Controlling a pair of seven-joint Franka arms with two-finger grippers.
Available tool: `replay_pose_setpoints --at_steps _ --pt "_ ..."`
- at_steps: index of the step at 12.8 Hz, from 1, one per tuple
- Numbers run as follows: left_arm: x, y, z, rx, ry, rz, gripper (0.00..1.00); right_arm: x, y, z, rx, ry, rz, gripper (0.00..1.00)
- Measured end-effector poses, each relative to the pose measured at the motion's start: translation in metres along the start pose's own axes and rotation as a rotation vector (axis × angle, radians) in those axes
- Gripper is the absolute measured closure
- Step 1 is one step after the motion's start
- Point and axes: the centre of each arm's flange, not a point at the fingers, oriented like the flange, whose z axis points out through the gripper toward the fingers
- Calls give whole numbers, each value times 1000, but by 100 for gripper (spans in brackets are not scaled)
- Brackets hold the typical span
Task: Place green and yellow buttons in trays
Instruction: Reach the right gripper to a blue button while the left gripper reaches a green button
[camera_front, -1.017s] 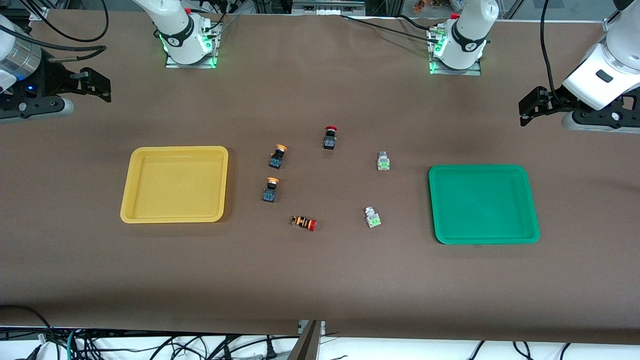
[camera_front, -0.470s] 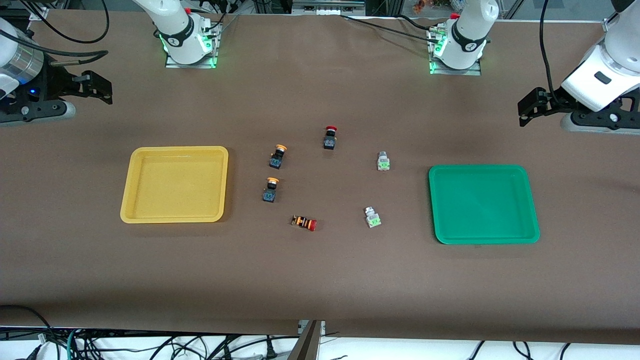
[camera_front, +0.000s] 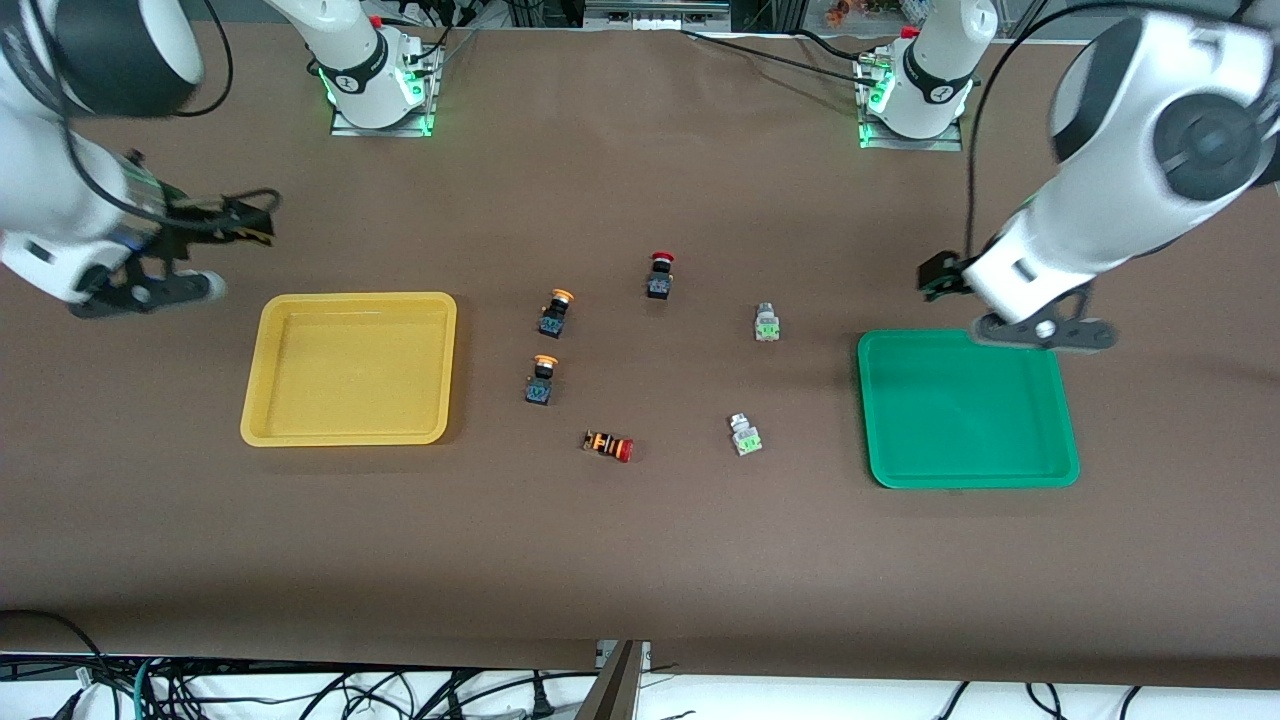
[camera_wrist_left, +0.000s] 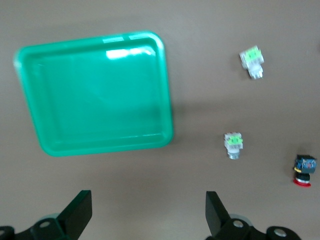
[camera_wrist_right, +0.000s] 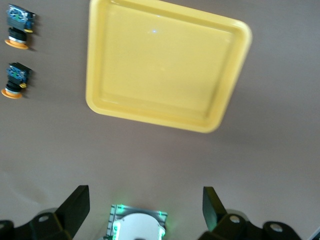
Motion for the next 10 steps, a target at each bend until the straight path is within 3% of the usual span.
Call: replay_pose_setpoints --at_steps 4,6,10 --pt "41 61 111 -66 19 62 0 68 -81 77 91 -15 156 0" --pt "28 95 172 -74 26 45 0 99 -116 128 146 -40 245 0" --pt "-16 148 243 -44 70 64 0 117 -210 192 122 -40 343 0"
